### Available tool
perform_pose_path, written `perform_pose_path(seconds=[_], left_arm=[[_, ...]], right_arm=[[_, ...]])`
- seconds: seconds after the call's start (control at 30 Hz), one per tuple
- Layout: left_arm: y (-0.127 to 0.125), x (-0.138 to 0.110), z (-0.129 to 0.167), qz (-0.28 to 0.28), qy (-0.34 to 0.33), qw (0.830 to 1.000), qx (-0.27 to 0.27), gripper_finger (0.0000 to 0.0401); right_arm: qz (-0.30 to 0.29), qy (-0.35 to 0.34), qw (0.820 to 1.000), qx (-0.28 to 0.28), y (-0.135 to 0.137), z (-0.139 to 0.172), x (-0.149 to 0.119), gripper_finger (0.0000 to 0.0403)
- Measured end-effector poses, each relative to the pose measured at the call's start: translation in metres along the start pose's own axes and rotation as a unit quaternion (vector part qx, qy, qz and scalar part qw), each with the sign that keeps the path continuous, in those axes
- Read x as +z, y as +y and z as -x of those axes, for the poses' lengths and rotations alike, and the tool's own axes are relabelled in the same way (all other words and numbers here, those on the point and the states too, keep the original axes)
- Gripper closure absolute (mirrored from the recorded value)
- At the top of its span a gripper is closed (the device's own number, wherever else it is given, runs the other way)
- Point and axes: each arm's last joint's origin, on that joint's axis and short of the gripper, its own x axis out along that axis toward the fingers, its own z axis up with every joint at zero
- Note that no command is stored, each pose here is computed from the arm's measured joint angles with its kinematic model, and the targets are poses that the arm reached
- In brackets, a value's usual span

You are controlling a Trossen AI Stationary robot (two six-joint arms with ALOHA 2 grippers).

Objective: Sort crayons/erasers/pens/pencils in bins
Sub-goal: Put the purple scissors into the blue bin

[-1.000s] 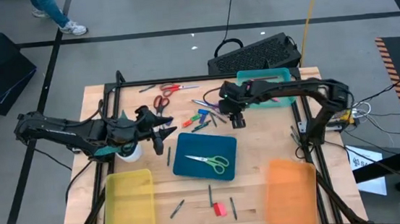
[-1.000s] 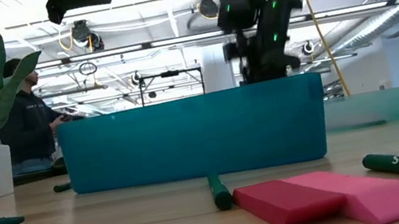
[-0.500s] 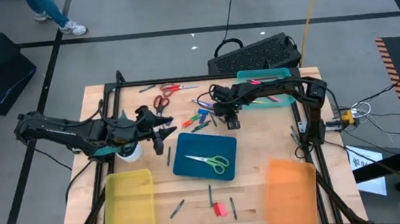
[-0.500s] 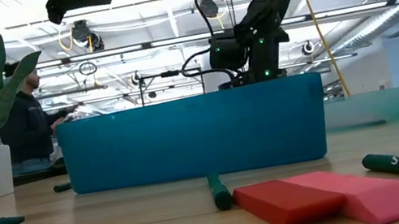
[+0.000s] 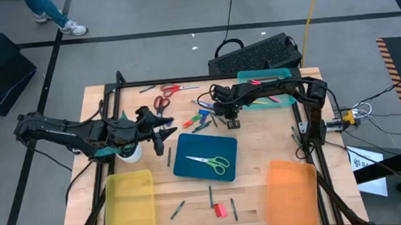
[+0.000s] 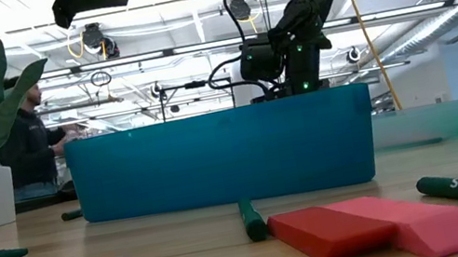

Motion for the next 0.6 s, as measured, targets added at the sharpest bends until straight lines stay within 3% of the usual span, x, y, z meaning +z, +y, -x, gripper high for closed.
perform_pose_path(seconds=[0.13, 0.3, 0.47, 0.6], left_arm=[[0.000, -0.001, 0.000, 0.009, 0.005, 1.000, 0.002, 0.0213], [0.001, -0.004, 0.000, 0.020, 0.018, 1.000, 0.008, 0.0213], [0.001, -0.004, 0.000, 0.020, 0.018, 1.000, 0.007, 0.0213], [0.001, -0.004, 0.000, 0.024, 0.019, 1.000, 0.008, 0.0213]], right_arm=[[0.005, -0.002, 1.000, -0.010, 0.000, 0.001, 0.001, 0.0393], [0.025, 0.013, 0.998, -0.060, 0.008, 0.010, 0.004, 0.0387], [0.038, -0.007, 0.992, -0.122, 0.020, 0.041, 0.011, 0.0387], [0.049, -0.045, 0.988, -0.143, 0.047, 0.076, 0.017, 0.0387]])
